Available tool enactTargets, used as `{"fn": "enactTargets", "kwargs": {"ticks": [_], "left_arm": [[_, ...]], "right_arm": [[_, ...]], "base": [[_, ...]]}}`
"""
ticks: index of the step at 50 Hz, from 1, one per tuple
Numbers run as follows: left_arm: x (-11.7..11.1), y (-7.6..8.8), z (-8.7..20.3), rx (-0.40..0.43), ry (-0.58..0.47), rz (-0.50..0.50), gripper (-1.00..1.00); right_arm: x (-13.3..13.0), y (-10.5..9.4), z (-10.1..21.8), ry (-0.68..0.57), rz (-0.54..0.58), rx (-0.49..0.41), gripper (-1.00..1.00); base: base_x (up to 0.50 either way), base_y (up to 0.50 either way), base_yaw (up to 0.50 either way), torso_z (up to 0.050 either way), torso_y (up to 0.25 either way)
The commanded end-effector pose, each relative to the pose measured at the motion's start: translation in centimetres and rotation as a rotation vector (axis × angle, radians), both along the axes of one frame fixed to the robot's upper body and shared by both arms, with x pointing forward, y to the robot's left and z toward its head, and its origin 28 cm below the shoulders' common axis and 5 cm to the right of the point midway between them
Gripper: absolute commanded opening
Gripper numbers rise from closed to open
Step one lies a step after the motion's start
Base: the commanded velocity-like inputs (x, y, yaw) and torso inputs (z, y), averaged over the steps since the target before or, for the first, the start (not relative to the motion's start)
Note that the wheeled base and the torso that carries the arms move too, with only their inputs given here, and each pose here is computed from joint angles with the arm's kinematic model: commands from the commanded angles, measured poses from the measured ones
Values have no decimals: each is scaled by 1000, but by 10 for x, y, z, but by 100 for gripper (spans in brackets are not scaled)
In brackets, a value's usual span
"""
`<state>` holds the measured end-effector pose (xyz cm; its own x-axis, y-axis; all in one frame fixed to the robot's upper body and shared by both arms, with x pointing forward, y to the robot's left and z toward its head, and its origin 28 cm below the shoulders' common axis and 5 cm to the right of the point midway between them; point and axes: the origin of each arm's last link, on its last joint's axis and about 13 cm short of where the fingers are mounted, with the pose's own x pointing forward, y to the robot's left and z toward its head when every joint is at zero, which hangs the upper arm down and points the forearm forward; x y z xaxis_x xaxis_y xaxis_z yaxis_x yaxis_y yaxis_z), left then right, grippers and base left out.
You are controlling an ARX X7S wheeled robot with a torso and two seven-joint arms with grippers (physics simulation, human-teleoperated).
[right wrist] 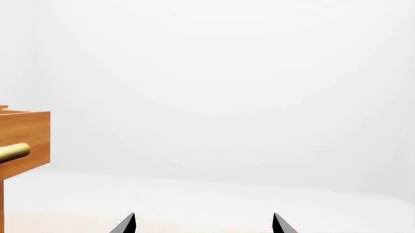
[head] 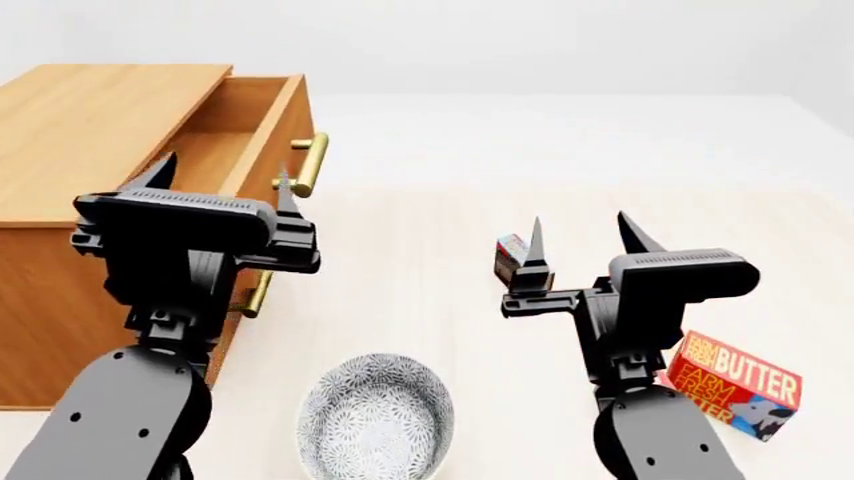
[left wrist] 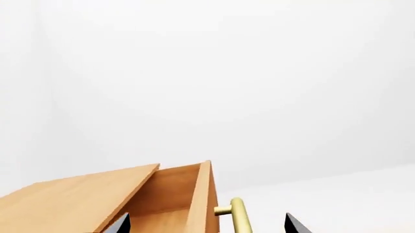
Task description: Put the chocolate pudding in the top drawer of the cabinet and close it.
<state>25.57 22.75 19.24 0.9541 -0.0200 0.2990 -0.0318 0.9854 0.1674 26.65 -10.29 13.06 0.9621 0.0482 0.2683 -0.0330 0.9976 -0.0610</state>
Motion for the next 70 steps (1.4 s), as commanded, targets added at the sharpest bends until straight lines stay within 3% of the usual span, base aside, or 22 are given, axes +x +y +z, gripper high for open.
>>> {"fn": "enactTargets", "kwargs": {"ticks": [1,15,26,31,48,70], "left_arm": [[15,4,27,54,-7,20,100],[45,11,71,77,53,14,100],[67,23,104,-59,217,-32,100],[72,28,112,-70,263,-26,100],[89,36,122,-104,557,-51,100],[102,34,115,-175,772,-80,100]], "right_arm": [[0,1,-1,4,-1,-1,100],[1,1,-2,8,1,-2,100],[0,1,-1,8,5,0,100],[0,1,-1,7,5,1,100],[1,0,-2,11,0,1,100],[2,0,-4,17,-1,0,100]], "base": [[0,0,0,0,0],[0,0,0,0,0],[0,0,0,0,0],[0,0,0,0,0],[0,0,0,0,0],[0,0,0,0,0]]}}
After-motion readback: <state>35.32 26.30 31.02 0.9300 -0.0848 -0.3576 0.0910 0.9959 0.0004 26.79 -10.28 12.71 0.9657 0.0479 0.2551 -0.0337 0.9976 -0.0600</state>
